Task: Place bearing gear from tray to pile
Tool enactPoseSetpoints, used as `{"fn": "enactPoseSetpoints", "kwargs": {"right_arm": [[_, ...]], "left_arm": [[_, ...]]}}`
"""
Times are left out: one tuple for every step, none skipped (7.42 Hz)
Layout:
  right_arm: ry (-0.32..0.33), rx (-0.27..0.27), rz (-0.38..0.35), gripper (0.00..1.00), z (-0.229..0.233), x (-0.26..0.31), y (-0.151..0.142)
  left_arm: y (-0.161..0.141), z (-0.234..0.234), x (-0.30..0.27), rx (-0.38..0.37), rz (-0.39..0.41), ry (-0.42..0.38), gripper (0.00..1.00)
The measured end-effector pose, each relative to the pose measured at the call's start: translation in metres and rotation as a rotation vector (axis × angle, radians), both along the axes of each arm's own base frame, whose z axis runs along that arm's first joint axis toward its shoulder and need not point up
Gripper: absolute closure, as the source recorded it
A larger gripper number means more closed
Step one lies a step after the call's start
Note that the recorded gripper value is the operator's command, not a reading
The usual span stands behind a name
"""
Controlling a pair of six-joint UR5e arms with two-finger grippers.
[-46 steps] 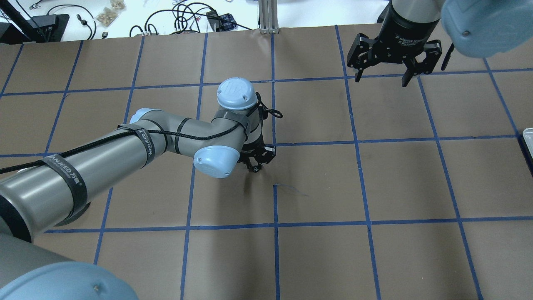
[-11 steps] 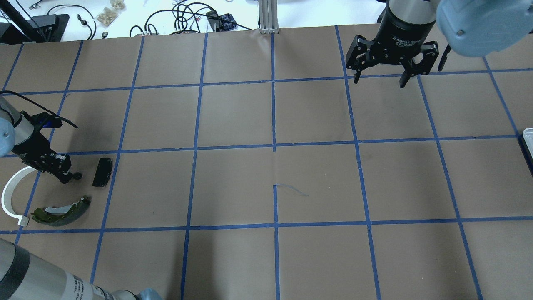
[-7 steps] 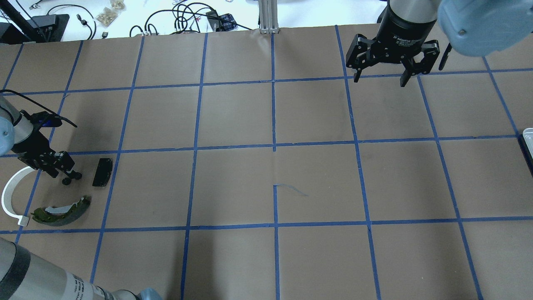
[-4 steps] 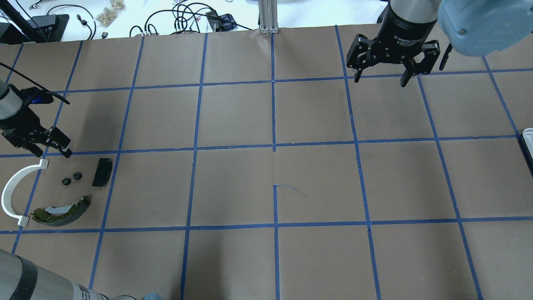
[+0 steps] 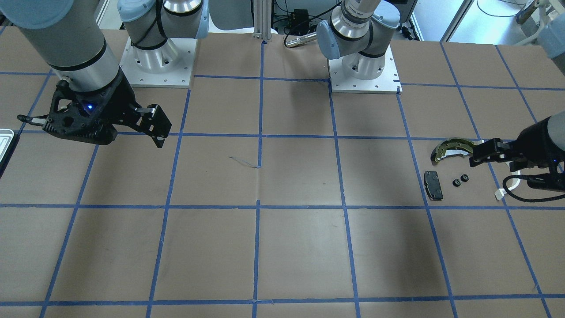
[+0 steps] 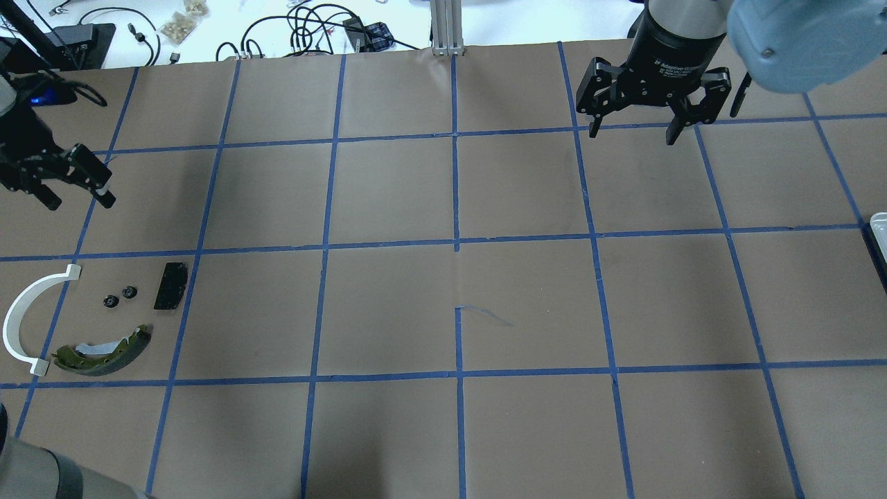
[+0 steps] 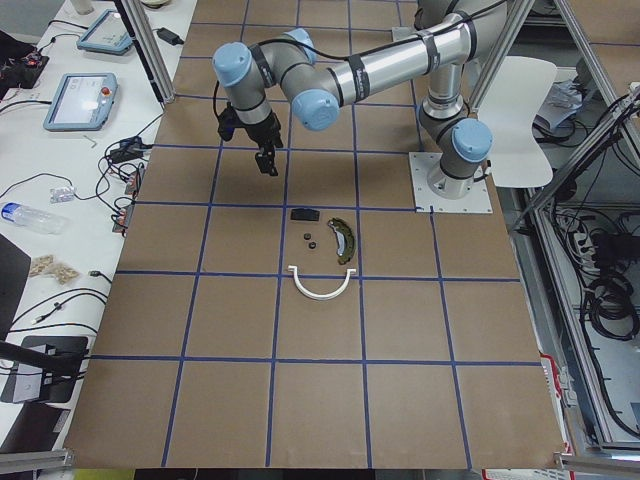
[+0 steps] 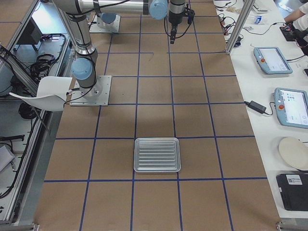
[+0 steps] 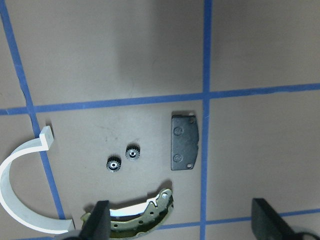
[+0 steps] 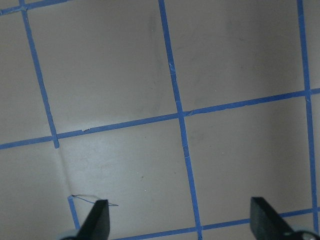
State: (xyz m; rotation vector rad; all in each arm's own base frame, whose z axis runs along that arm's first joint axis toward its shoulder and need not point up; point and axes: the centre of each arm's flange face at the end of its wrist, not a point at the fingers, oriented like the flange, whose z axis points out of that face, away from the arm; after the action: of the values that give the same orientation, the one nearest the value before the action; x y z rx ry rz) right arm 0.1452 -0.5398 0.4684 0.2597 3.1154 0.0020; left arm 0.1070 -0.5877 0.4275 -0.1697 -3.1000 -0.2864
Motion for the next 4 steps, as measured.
{"fn": "enactPoseSetpoints", "kwargs": {"right_arm": [[0.000,-0.001,0.000,0.00,0.000,0.000,0.000],[0.000,-0.001,-0.001,0.00,0.000,0.000,0.000],[0.000,-0.005,0.000,0.00,0.002,0.000,0.001],[0.002,-0.006,-0.002,0.00,0.003,0.001,0.002]], "left_arm": [[0.007,0.022,-0.033,-0.023,-0.009,-0.010,0.00],[0.016,0.042,-0.072,-0.049,-0.023,-0.019,0.00],[0.027,0.059,-0.115,-0.076,-0.022,-0.032,0.00],[0.037,0.069,-0.157,-0.094,-0.005,-0.044,0.00]]}}
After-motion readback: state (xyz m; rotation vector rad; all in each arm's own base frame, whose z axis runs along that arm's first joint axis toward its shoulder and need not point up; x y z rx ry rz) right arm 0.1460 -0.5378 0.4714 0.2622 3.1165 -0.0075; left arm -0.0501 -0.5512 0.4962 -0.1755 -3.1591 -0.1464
